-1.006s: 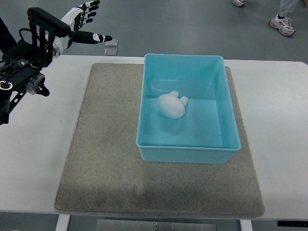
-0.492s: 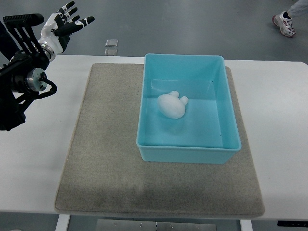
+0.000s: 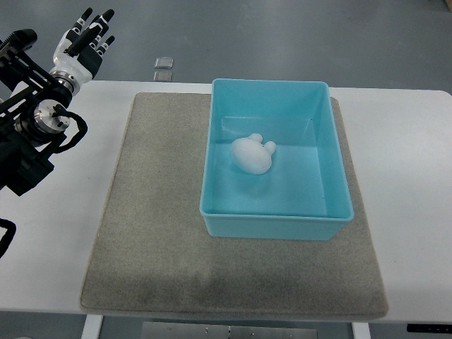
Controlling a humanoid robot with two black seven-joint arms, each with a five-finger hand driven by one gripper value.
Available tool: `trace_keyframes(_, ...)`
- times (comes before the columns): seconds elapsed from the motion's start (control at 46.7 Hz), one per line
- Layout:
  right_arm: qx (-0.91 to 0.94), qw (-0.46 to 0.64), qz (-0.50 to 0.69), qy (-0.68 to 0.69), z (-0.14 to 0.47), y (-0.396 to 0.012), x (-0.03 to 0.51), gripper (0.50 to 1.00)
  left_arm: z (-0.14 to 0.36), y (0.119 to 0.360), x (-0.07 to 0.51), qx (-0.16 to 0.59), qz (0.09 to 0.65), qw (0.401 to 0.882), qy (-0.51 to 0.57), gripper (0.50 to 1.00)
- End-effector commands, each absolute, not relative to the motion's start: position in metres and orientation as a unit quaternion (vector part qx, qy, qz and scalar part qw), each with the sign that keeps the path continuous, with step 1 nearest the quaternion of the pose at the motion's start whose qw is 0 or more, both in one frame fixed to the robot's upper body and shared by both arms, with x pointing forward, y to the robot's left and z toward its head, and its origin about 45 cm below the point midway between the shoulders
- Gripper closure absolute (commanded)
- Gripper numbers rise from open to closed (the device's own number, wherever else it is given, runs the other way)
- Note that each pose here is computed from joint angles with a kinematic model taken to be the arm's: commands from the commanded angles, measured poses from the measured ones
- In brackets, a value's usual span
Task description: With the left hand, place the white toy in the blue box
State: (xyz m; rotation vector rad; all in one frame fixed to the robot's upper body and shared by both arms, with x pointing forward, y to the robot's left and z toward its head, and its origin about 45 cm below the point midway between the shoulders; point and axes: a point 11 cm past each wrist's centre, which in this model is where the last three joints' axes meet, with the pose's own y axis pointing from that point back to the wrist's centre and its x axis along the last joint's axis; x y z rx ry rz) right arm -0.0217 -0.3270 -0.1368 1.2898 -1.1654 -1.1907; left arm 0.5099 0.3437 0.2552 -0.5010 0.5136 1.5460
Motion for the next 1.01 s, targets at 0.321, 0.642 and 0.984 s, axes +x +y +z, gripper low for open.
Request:
trace_keyframes(0.321, 0.532, 0.494, -0.491, -0.481, -0.137, -0.327, -0.022, 0.564, 0.245, 0.316, 0.51, -0.243, 0.653, 0.674, 0.245, 0.508)
trace_keyframes(0.642, 0.532, 0.494, -0.491, -0.481, -0.137, -0.327, -0.022, 0.564, 0.246, 0.312, 0.51, -0.24, 0.652, 0.677, 0.242, 0.508)
trace_keyframes(0.984, 0.532, 0.495, -0.491, -0.48, -0.137, -0.327, -0.022, 0.564, 0.245, 0.312, 0.51, -0.239, 0.651, 0.678, 0.242, 0.506)
